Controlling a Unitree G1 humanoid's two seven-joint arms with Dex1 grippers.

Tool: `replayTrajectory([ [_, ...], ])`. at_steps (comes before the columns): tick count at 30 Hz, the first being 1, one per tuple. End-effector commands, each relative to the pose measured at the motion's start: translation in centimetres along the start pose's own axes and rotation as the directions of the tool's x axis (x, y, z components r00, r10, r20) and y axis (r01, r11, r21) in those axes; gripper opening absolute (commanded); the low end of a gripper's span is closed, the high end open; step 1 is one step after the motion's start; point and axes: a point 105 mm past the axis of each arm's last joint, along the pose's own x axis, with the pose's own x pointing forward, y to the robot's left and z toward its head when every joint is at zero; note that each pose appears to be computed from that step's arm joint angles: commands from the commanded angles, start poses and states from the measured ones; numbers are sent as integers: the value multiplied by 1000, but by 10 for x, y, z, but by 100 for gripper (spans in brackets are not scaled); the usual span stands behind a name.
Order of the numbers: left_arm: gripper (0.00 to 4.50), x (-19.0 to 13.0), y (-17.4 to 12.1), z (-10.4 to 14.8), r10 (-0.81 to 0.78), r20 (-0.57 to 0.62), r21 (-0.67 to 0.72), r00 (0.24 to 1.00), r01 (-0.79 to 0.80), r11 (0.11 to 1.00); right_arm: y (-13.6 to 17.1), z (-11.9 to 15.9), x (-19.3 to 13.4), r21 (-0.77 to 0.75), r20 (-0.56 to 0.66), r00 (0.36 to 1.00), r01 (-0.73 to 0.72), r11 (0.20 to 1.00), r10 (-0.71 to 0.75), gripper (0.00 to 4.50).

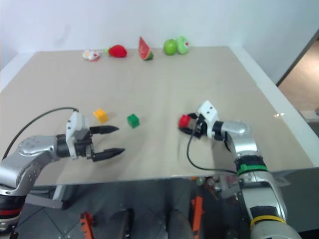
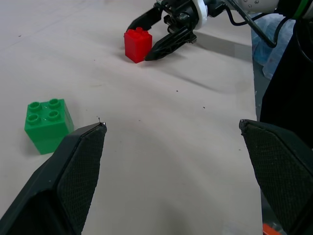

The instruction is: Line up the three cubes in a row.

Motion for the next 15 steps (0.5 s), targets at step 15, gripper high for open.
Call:
replayTrajectory([
  [15, 450, 7, 1, 4, -32, 23, 33, 999, 31, 999, 33, 17, -14, -20, -62, 928, -368, 929, 366, 124],
])
